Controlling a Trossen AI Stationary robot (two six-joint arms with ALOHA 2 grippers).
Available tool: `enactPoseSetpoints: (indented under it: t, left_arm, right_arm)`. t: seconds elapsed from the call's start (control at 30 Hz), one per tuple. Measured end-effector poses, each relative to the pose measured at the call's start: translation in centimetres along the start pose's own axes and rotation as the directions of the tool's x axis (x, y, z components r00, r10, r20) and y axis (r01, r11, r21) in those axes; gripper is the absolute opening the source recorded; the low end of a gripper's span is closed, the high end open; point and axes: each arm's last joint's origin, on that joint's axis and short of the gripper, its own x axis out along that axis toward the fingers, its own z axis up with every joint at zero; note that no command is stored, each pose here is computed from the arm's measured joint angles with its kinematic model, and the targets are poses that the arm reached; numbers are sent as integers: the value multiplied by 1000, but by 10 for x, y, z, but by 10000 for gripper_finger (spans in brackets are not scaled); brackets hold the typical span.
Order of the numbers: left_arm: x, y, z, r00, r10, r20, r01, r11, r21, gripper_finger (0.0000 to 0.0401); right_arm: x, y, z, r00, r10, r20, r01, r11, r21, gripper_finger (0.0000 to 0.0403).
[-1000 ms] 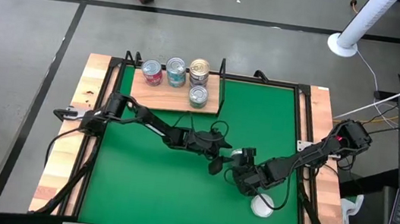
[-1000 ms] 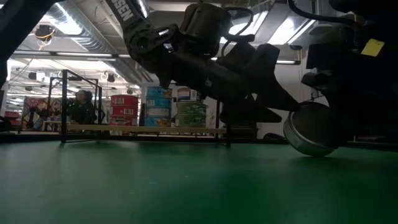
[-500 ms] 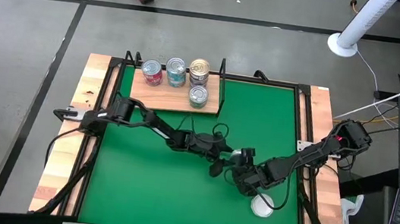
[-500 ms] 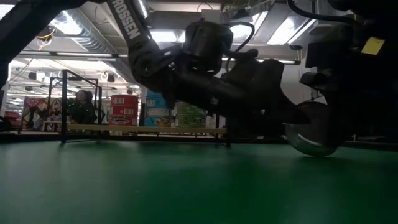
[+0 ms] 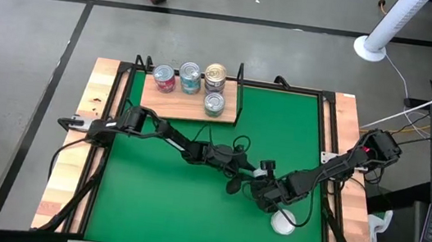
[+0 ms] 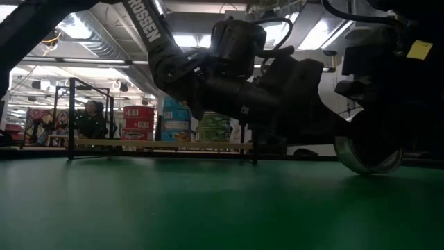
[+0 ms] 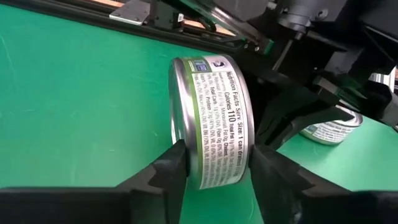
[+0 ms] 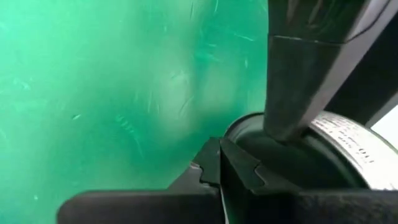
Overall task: Stack canned seafood by type on shelf
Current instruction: Put the green white tuna can on the shelf
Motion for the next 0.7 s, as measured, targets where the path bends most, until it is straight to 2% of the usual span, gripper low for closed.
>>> enactPoseSetpoints:
  t: [0.07,0.23,0.43,0.6,0.7]
  left_arm:
    - [0,0,0,1000,1,-2,-1,1000,-2,135]
    - [0,0,0,1000,1,-2,-1,1000,6,135]
    - [0,0,0,1000,4,-2,-4,1000,6,164]
    - [0,0,0,1000,4,-2,-4,1000,15,161]
    - [0,-1,0,1000,2,-3,-2,998,59,161]
  right_arm:
    - [0,0,0,1000,0,1,0,1000,1,3]
    - [0,0,0,1000,1,3,-1,1000,1,3]
    - [0,0,0,1000,1,4,-1,1000,2,3]
    - [0,0,2,1000,4,17,-4,1000,6,3]
    - [0,0,3,1000,5,26,-5,1000,10,3]
